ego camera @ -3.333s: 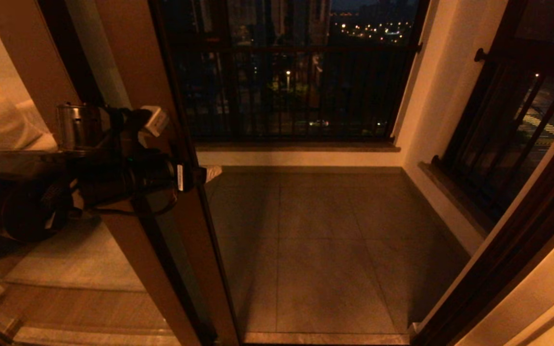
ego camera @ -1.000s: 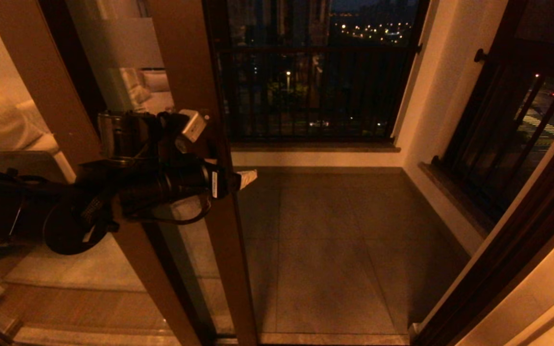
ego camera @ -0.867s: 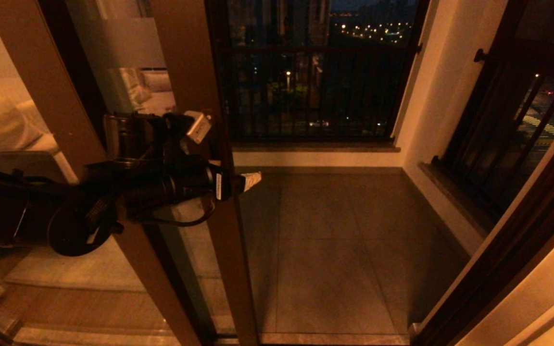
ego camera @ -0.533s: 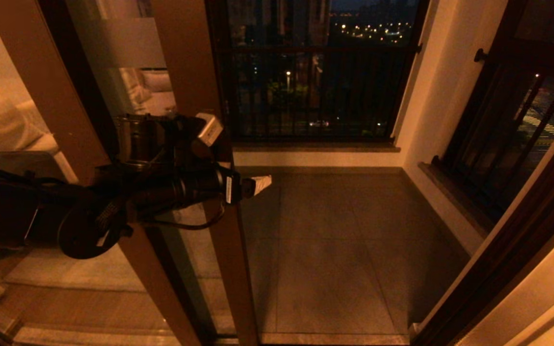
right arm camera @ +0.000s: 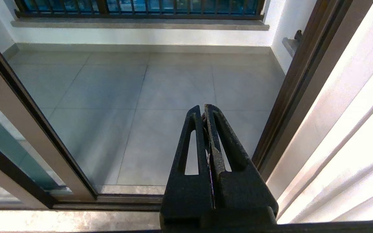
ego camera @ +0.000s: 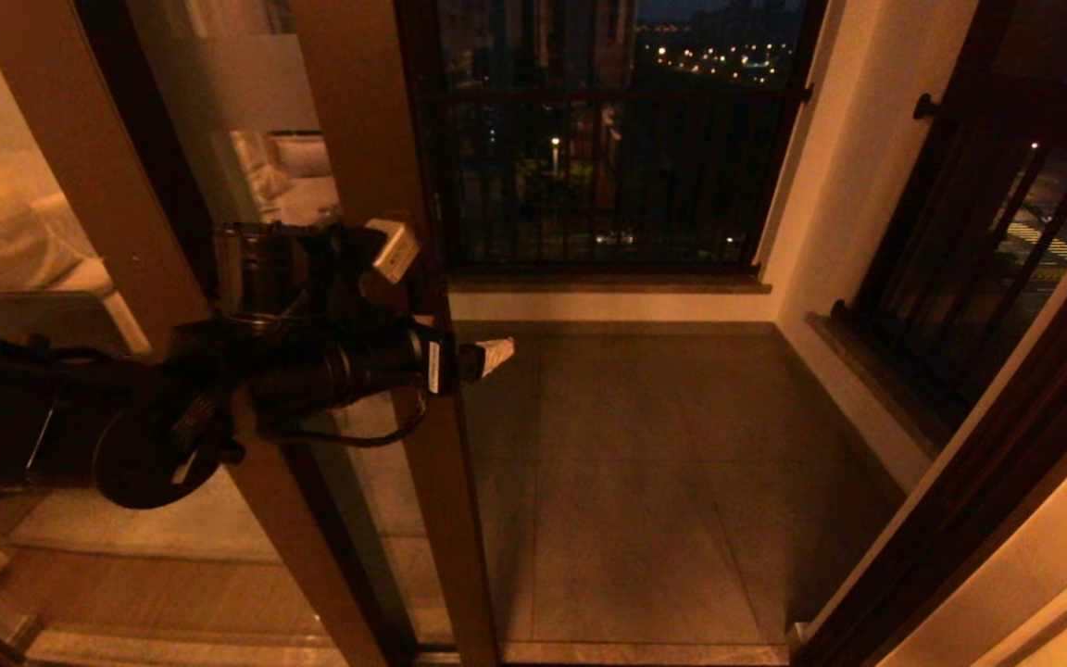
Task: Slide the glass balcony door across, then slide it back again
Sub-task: Close the slid door
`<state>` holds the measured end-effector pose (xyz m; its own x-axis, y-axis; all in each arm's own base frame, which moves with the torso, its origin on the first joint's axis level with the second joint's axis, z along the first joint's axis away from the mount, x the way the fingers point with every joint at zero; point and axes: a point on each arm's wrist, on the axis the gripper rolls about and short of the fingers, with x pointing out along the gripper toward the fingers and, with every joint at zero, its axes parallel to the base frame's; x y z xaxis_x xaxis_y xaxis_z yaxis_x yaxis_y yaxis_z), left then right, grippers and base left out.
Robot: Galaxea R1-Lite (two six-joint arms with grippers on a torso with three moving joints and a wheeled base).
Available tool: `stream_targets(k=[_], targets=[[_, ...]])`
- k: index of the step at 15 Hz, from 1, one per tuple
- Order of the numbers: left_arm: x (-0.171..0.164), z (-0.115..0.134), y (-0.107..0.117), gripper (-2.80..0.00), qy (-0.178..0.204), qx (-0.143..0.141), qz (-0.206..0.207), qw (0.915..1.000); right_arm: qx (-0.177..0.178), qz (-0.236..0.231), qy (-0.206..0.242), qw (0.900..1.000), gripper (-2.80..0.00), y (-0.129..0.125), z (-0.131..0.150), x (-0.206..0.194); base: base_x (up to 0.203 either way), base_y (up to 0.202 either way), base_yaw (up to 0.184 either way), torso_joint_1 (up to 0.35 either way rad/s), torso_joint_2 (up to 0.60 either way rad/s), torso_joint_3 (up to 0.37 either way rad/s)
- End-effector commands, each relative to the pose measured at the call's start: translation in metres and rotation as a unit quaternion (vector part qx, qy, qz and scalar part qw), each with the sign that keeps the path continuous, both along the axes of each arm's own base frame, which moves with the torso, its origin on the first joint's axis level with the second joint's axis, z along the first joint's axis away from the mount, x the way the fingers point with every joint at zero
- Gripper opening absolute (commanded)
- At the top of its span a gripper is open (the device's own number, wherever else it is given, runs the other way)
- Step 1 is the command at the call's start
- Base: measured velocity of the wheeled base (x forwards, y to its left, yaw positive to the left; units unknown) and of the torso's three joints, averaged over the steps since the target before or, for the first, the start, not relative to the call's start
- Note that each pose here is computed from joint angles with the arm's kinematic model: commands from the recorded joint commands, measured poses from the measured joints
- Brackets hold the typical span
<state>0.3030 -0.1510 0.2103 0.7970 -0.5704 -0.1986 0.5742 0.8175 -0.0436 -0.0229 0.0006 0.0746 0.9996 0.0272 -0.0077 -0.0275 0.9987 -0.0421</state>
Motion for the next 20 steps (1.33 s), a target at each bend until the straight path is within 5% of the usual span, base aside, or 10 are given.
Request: stream_targets(k=[1, 3, 20], targets=[[-0.003, 0.004, 0.006, 0.00, -0.006, -0.001, 0.027, 0.9996, 0.000, 0.001, 0.001, 1.000, -2.80, 0.000, -0.001, 0.000, 0.000, 0.000, 0.000, 0.000, 0.00, 0.000], [0.000, 0.004, 0.007, 0.00, -0.008, 0.004, 0.062, 0.9980, 0.000, 0.000, 0.001, 1.000, -2.80, 0.000, -0.001, 0.000, 0.000, 0.000, 0.000, 0.000, 0.00, 0.000], [0.027, -0.002, -0.008, 0.00, -0.012, 0.004, 0.059, 0.9982, 0.000, 0.001, 0.001, 1.000, -2.80, 0.000, -0.001, 0.000, 0.000, 0.000, 0.000, 0.000, 0.00, 0.000]])
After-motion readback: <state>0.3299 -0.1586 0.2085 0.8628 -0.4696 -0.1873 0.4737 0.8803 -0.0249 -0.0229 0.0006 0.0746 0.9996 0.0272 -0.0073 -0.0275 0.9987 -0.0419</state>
